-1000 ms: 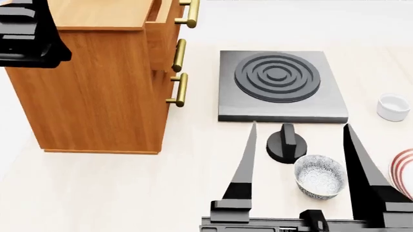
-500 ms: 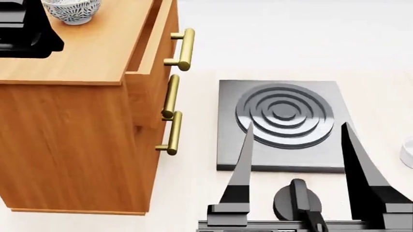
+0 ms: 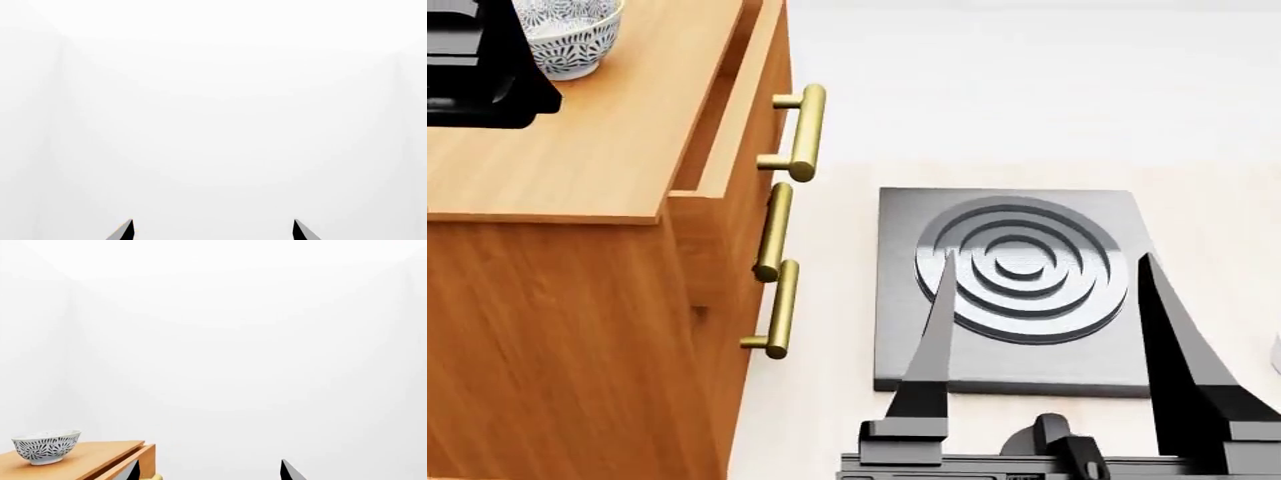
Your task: Pick the akita bowl on the wooden cabinet and place it on the plate.
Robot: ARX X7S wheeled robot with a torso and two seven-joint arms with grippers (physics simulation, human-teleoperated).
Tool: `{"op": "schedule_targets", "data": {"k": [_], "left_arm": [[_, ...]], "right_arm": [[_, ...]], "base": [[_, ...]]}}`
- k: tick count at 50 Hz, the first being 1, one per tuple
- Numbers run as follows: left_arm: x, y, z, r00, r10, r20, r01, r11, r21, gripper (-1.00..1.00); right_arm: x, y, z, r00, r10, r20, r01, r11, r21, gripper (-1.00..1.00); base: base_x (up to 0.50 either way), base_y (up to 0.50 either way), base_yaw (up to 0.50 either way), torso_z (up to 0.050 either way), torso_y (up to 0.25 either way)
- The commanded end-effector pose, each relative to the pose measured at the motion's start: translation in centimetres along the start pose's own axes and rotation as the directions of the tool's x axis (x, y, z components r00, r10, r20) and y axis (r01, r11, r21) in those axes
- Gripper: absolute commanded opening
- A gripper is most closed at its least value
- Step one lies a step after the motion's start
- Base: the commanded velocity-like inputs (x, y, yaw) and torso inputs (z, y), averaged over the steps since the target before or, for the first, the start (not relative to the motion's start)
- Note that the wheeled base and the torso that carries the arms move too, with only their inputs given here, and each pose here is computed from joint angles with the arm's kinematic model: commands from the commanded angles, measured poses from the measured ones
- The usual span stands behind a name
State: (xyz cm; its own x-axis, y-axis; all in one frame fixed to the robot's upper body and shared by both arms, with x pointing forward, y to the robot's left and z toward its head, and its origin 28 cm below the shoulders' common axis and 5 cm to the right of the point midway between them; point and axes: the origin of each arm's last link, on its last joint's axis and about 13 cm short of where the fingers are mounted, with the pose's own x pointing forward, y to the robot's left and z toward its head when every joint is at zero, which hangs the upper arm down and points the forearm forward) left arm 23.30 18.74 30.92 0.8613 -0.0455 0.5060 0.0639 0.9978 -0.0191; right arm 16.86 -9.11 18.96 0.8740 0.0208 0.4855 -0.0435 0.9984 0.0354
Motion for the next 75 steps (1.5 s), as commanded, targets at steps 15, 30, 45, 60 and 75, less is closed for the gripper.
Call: {"op": "schedule_targets", "data": {"k": [15,30,45,60,75], "left_arm": [[-0.1,0.0,-0.3,1.0,-0.003,-0.007,0.003,1.0,-0.004,1.0],[0.1,0.0,0.7,1.0,0.002,0.011,-0.002,1.0,0.004,1.0],[3.3,-0.6,3.3,1.0,0.027,-0.016,-0.026,0.999,0.048,1.0],[7.9,-1.5,4.5,0.988,-0.056,-0.142,0.074,0.99,0.119,1.0],[11.9,-1.8,6.3,0.957,-0.199,-0.21,0.221,0.972,0.086,1.0]], "right_arm": [[0.1,0.0,0.0,1.0,-0.01,-0.007,0.01,1.0,0.002,1.0],[0.1,0.0,-0.2,1.0,-0.004,-0.015,0.004,1.0,0.011,1.0],[0.2,0.0,-0.3,1.0,-0.004,-0.02,0.004,1.0,0.019,1.0],[0.1,-0.1,-0.1,1.0,-0.005,-0.013,0.005,1.0,0.022,1.0],[0.1,-0.1,-0.1,1.0,-0.001,-0.014,0.002,1.0,0.026,1.0]], "base": [[0.13,0.0,0.0,0.0,0.0],[0.0,0.0,0.0,0.0,0.001],[0.0,0.0,0.0,0.0,0.0],[0.0,0.0,0.0,0.0,0.0],[0.0,0.0,0.0,0.0,0.0]]}}
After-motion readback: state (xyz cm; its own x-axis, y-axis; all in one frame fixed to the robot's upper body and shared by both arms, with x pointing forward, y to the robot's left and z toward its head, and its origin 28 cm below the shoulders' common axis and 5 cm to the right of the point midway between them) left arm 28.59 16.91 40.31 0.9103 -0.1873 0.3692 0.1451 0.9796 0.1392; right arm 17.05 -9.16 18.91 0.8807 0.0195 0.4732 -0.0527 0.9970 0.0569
